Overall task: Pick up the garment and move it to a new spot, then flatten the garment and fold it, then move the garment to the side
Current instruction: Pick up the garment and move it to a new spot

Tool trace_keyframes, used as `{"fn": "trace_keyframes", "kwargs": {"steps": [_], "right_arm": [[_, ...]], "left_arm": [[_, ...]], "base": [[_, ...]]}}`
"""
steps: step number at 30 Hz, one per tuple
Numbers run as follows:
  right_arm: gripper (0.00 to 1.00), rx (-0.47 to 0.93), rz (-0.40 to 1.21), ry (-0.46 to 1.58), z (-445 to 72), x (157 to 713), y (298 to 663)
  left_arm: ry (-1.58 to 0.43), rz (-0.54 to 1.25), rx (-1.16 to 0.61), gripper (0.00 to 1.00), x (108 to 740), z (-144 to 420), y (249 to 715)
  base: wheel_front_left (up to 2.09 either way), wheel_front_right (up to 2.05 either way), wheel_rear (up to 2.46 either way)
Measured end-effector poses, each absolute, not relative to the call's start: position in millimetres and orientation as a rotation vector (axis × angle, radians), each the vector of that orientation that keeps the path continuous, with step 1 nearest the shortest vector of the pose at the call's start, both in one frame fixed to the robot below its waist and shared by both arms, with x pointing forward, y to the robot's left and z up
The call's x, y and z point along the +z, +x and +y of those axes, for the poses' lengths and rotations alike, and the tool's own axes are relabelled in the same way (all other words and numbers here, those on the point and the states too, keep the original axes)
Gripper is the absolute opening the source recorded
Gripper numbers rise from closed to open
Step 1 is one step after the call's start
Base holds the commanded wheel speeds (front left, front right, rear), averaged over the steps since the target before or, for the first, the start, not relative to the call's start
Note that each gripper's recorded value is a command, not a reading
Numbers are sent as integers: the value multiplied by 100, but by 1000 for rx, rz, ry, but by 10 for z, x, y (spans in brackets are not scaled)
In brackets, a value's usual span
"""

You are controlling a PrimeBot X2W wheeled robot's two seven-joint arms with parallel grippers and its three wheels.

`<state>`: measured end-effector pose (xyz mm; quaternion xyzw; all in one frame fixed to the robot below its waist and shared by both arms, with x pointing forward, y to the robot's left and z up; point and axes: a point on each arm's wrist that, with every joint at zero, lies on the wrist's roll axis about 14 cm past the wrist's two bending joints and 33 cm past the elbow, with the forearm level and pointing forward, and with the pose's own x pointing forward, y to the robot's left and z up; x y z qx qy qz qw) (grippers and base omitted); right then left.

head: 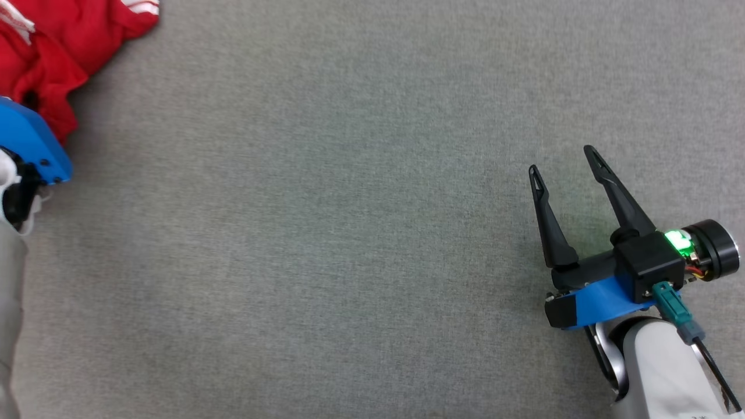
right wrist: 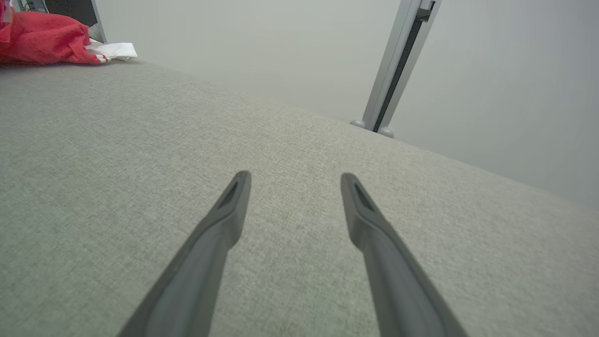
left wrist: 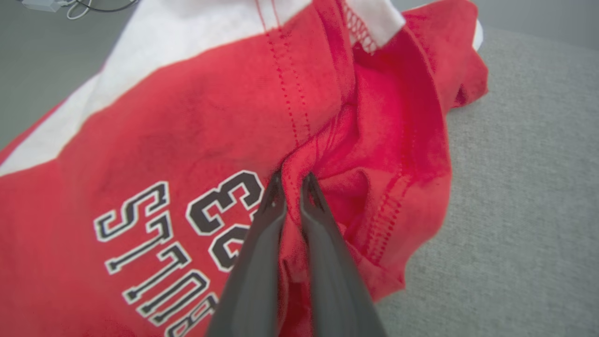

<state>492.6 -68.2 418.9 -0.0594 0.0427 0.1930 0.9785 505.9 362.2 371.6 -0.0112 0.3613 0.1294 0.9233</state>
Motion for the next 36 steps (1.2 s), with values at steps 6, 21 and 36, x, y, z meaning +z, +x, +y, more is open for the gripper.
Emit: {"fn": "trace_keyframes", "kwargs": {"steps": [6, 21, 36], "right_arm": [[100, 391, 34, -84, -645, 4419, 4866], [100, 275, -38, -37, -1062, 4842, 4503], [100, 31, -14, -31, -1948, 4834, 4063]], "left_arm": [[35, 613, 286, 0, 4362, 3865, 5071], [197, 295, 72, 0, 5907, 3275, 5274], [70, 220, -601, 0, 5661, 412, 5104]], "base": [[0, 0, 0], [0, 0, 0], [0, 0, 0]]}}
